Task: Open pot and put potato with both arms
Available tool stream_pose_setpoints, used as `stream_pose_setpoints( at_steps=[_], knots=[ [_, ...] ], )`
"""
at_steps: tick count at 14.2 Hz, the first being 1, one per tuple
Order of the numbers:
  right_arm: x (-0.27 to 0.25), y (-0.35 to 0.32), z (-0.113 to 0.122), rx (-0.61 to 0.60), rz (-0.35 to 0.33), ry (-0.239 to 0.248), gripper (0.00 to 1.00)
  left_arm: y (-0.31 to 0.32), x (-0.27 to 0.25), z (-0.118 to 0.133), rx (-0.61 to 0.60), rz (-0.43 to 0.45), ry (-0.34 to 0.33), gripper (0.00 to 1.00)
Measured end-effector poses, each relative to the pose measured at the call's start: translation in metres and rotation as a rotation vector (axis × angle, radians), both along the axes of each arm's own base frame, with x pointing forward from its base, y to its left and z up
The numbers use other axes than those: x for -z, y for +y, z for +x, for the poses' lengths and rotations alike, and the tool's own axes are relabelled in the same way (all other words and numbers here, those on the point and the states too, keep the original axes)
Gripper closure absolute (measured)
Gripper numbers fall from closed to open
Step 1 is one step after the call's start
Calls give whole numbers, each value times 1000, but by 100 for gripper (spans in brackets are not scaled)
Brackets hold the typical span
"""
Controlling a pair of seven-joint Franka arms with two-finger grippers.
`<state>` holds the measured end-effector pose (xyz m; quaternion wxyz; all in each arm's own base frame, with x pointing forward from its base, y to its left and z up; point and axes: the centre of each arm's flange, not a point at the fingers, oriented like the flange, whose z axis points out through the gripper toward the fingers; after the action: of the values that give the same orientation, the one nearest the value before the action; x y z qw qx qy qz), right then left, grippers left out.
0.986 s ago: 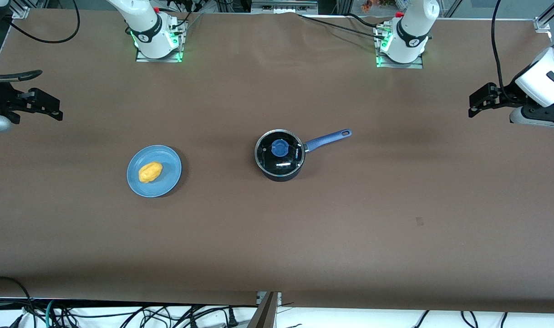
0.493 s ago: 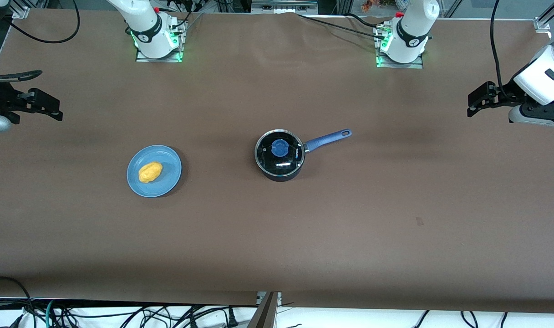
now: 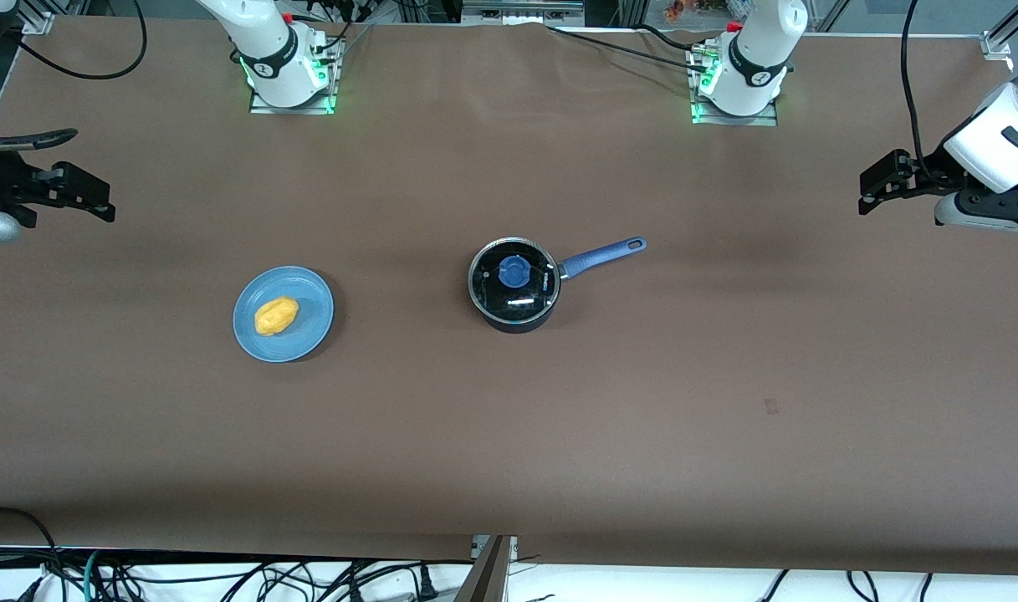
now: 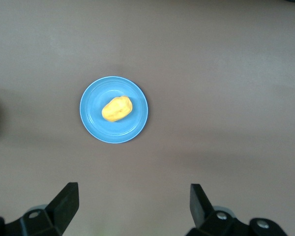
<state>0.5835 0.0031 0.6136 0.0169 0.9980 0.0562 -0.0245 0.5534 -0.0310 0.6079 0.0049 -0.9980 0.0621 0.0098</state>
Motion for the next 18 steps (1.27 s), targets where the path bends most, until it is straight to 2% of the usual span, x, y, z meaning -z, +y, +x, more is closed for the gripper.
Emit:
stream_pose_setpoints(
  at_steps=[10,18],
  knots=[
    [1,-2,0,3,0,0,0,-10,-1,-1,17,0,-2,0],
    [2,-4,1,7,0,3,0,-67,16,9,121,-7,22,0]
  ],
)
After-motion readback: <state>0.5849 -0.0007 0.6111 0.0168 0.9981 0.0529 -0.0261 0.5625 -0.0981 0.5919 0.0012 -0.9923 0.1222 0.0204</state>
